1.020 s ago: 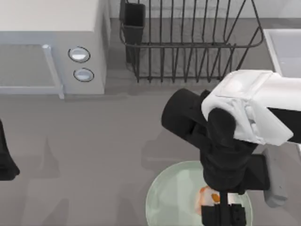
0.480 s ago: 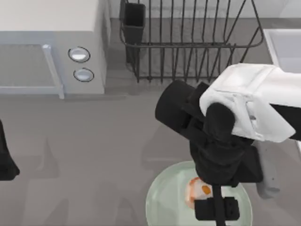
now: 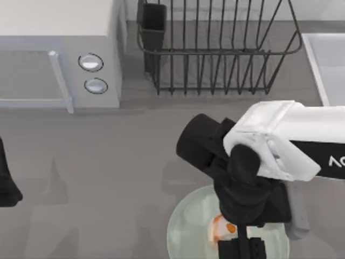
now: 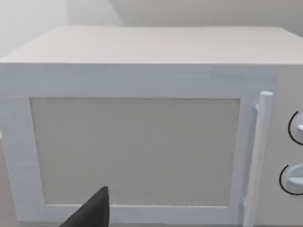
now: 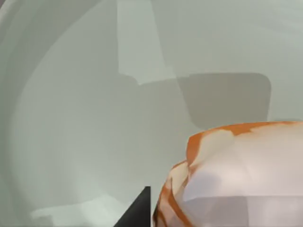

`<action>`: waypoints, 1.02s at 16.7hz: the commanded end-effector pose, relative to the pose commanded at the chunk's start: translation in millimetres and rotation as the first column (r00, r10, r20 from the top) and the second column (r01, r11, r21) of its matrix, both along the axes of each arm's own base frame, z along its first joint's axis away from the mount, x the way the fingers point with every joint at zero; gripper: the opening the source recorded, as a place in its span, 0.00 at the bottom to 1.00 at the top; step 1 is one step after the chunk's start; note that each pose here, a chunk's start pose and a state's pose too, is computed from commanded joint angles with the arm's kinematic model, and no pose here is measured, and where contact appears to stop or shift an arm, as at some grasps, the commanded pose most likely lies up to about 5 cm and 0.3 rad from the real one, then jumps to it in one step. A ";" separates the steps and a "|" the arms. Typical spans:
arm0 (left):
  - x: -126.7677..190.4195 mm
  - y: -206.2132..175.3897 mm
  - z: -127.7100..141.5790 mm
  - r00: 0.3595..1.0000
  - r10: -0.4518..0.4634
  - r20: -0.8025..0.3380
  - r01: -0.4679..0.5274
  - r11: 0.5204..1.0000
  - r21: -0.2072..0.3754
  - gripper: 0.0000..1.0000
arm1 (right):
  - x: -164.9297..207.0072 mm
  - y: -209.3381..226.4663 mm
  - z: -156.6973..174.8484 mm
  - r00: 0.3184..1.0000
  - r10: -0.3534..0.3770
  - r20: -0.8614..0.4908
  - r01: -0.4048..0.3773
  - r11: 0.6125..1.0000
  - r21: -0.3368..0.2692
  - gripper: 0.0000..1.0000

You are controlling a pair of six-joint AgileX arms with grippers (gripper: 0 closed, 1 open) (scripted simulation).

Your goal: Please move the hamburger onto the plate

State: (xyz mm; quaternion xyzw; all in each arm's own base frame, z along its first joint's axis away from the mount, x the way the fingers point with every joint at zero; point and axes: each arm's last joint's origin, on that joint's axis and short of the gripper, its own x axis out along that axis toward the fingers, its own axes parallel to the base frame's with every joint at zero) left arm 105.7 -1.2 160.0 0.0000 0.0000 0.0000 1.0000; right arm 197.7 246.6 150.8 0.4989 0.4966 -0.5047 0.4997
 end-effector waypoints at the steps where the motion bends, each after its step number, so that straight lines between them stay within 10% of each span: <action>1: 0.0 0.0 0.0 1.000 0.000 0.000 0.000 1.000 0.000 1.00 | -0.2 0.1 -0.9 1.000 0.001 0.001 -0.001 1.000 0.000 0.00; 4: 0.0 0.0 0.0 1.000 0.000 0.000 0.000 1.000 0.000 1.00 | -0.2 0.1 -0.9 1.000 0.001 0.001 -0.001 1.000 0.000 0.00; 17: 0.0 0.0 0.0 1.000 0.000 0.000 0.000 1.000 0.000 1.00 | -0.2 0.1 -0.9 1.000 0.001 0.001 -0.001 1.000 0.000 0.98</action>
